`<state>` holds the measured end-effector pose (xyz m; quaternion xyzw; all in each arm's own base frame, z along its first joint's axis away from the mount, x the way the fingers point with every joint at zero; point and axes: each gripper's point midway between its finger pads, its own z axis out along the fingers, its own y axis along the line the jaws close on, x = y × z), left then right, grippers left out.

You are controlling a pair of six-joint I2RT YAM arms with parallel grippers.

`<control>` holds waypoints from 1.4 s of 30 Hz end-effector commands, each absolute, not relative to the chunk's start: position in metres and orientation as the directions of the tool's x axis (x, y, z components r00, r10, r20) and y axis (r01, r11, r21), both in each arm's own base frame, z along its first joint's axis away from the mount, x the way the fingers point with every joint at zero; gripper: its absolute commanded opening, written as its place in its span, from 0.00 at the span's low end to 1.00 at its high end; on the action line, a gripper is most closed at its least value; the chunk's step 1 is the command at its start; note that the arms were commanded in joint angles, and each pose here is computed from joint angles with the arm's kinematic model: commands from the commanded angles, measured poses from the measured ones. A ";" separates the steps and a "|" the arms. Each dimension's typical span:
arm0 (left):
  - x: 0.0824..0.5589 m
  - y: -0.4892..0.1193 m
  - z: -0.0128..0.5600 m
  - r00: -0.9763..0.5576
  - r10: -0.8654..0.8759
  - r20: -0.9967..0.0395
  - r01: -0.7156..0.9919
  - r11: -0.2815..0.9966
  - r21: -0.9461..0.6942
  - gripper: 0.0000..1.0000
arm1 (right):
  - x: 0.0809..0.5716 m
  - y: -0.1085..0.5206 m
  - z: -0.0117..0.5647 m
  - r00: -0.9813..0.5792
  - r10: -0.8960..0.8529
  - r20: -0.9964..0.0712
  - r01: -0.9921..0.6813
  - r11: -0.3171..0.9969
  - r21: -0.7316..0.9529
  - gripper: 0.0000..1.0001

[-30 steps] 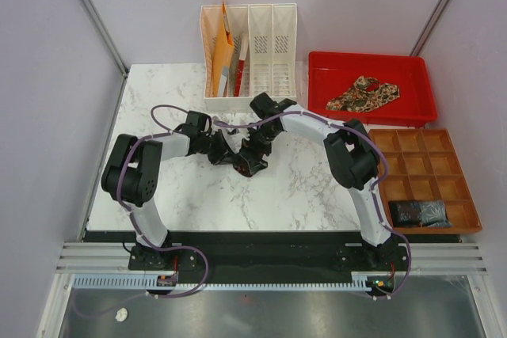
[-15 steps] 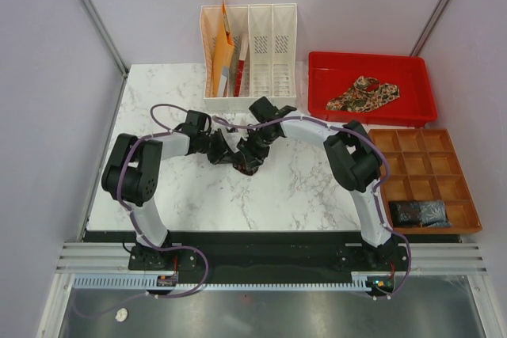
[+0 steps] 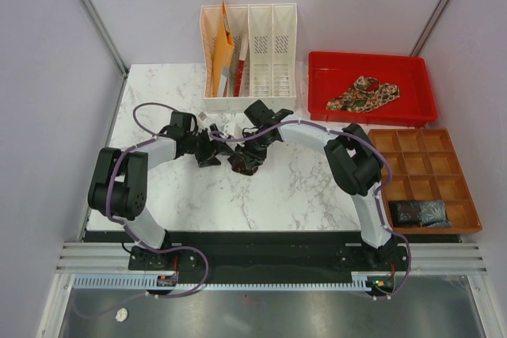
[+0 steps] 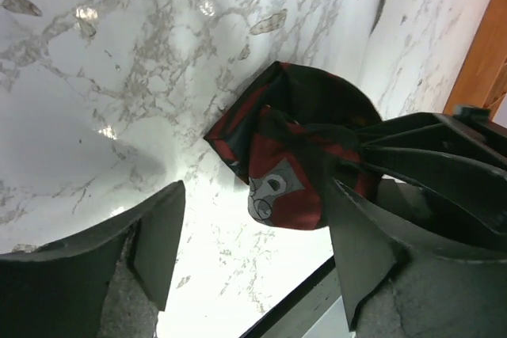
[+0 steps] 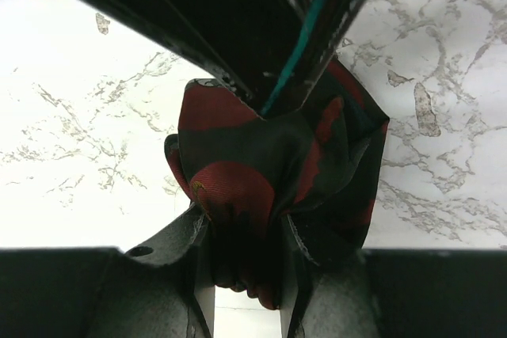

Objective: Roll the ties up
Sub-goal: Roll the tie at the center of the board.

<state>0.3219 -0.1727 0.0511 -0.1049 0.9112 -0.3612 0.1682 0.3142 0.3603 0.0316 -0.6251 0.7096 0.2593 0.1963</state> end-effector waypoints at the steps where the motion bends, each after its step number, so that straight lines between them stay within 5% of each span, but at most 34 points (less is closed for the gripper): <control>1: 0.323 -0.172 0.030 -0.936 -0.274 -0.221 -0.059 0.741 -0.668 0.79 | 0.311 0.342 0.009 -0.116 -0.860 -0.496 -0.991 0.065 0.118 0.00; 28: 0.312 -0.207 0.009 -0.947 -0.296 -0.124 -0.074 0.575 -0.815 0.61 | 0.315 0.347 -0.002 -0.190 -0.871 -0.453 -0.971 0.100 0.215 0.00; 42: 0.308 -0.217 0.010 -0.954 -0.276 -0.117 -0.059 0.556 -0.829 0.34 | 0.317 0.348 -0.001 -0.190 -0.868 -0.458 -0.972 0.098 0.216 0.00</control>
